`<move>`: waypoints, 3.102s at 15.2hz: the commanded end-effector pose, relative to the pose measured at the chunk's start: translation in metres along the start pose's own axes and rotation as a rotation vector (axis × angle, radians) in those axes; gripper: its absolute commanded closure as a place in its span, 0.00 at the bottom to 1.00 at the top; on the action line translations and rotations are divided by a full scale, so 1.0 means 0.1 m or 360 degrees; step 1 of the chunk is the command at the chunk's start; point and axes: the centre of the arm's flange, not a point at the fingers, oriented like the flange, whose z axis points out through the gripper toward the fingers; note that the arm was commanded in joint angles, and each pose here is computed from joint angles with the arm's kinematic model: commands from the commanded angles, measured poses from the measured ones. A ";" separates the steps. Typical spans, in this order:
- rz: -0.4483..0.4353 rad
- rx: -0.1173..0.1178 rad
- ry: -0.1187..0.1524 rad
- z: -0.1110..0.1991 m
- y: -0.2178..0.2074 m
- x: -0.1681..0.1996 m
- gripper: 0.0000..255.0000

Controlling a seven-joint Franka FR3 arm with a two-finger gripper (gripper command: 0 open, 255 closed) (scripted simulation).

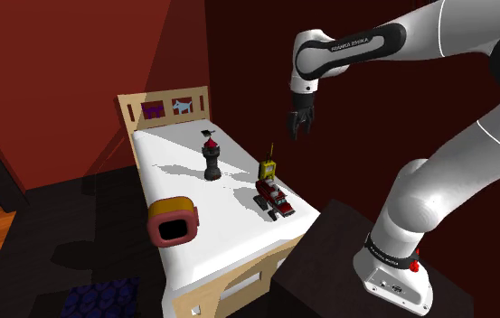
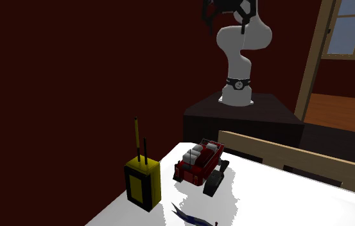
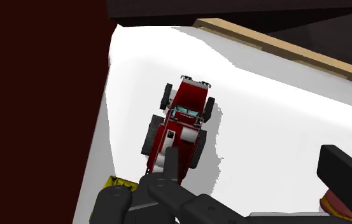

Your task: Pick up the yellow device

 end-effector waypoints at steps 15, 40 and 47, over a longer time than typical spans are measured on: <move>-0.0393 -0.0079 -0.0126 0.96 1.05 1.64 0.00; -0.0699 -0.0139 -0.0225 2.18 1.61 3.04 1.00; -0.0699 -0.0139 -0.0225 2.18 1.61 3.04 1.00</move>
